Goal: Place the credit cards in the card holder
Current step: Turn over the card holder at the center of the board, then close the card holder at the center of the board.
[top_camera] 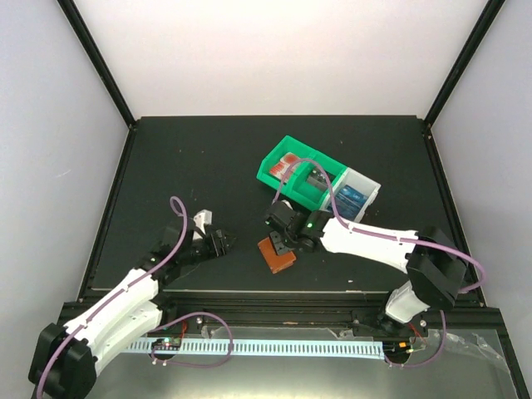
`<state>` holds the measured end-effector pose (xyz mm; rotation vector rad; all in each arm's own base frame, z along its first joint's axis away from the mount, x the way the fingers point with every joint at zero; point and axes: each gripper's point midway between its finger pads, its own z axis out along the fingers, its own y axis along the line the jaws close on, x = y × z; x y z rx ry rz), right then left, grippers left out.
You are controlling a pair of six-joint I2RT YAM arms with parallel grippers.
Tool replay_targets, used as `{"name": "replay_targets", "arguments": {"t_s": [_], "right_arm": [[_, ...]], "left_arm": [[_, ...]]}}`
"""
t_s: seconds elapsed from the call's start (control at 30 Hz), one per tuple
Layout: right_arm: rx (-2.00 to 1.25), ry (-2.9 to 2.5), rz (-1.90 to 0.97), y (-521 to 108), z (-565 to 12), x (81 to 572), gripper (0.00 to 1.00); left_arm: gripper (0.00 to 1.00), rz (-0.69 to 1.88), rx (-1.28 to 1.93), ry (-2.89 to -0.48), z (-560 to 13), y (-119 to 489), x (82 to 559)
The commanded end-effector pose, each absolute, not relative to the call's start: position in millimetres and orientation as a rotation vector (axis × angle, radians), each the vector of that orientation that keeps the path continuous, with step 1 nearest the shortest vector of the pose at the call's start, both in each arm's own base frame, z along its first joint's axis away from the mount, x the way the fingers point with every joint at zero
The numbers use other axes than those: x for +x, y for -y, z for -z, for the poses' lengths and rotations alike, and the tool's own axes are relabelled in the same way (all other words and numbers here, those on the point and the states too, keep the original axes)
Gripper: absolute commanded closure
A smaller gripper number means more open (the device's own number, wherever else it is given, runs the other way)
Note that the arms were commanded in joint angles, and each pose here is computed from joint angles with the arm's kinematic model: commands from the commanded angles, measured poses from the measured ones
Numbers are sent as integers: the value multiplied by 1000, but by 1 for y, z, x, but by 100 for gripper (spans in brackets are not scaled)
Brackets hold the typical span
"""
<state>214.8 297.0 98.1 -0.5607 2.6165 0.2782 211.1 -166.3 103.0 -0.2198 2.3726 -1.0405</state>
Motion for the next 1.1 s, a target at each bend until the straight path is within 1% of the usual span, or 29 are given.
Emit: {"name": "replay_targets", "arguments": {"t_s": [0.0, 0.1, 0.13, 0.27, 0.33, 0.43, 0.67, 0.73, 0.87, 0.9, 1.07], "right_arm": [[-650, -2589, -204, -295, -89, 221, 45], [-678, -2595, -150, -294, -83, 225, 45], [-682, -2600, -137, -293, -81, 225, 47], [-686, -2626, -100, -290, -72, 226, 64], [-687, -2635, -100, -290, -70, 225, 70], [-689, -2646, -110, -292, -66, 225, 77], [-682, -2670, -76, -290, -56, 226, 83], [-677, -2675, -67, -288, -54, 226, 86], [-654, -2677, -74, -288, -56, 227, 97], [-650, -2674, -86, -289, -57, 227, 99], [-651, -2670, -186, -298, -62, 222, 99]], "left_arm": [[35, 1145, -194, -2384, -100, 185, 205], [35, 1161, -176, -2427, -91, 197, 201], [35, 1168, -169, -2439, -89, 201, 200], [37, 1163, -163, -2474, -81, 210, 198], [38, 1152, -165, -2478, -79, 210, 198], [38, 1141, -165, -2482, -77, 210, 198], [38, 1097, -159, -2500, -73, 207, 200], [38, 1091, -162, -2508, -71, 206, 199], [38, 1092, -161, -2513, -69, 206, 199], [38, 1093, -163, -2516, -69, 207, 198], [37, 1119, -159, -2530, -66, 210, 197]]}}
